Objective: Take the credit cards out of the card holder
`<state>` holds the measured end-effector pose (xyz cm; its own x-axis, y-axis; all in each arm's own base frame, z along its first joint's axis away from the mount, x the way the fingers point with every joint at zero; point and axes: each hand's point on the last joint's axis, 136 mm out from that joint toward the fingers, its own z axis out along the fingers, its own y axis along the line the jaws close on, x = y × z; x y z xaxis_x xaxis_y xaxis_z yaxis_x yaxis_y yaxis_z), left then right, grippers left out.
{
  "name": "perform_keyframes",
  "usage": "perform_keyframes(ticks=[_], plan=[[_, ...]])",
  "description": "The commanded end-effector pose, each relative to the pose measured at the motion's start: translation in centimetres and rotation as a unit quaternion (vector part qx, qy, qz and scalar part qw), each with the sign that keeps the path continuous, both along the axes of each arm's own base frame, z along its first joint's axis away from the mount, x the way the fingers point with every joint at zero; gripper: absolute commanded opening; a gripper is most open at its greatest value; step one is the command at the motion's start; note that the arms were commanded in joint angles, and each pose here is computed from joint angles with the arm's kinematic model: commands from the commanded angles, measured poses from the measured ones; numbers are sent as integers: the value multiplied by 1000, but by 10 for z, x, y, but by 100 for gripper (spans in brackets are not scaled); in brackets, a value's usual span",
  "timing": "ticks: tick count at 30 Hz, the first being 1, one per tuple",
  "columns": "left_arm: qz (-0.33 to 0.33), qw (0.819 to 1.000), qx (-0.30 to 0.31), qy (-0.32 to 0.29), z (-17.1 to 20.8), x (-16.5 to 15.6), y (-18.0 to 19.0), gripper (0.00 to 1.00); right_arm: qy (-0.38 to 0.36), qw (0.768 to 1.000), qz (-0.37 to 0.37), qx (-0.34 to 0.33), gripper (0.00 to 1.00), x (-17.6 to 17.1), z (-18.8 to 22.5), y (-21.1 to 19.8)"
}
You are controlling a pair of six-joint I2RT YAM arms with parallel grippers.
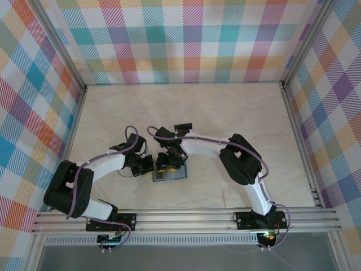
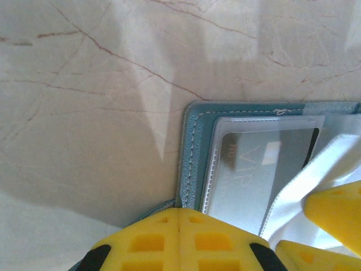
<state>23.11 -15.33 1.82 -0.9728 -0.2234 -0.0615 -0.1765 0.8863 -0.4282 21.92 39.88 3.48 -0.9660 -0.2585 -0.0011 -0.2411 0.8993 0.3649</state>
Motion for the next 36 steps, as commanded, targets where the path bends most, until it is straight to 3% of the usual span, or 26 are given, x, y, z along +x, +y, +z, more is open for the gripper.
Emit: perform_keyframes(ticks=[1,6,18,25,36], plan=[[-14,999,6,42,-20,-20,4,0,-6,998,13,-55,50,-3,-6,-18],[-15,999,5,42,-19,-20,4,0,-8,998,17,-55,60,-2,-5,-18],[-17,999,7,43,-19,-19,4,0,-23,997,15,-66,74,2,0,-23],[-19,999,9,44,-19,-19,4,0,-47,995,5,-85,73,7,11,-36],[-21,999,10,41,-14,-15,3,0,-53,992,-18,-114,65,11,13,-68]])
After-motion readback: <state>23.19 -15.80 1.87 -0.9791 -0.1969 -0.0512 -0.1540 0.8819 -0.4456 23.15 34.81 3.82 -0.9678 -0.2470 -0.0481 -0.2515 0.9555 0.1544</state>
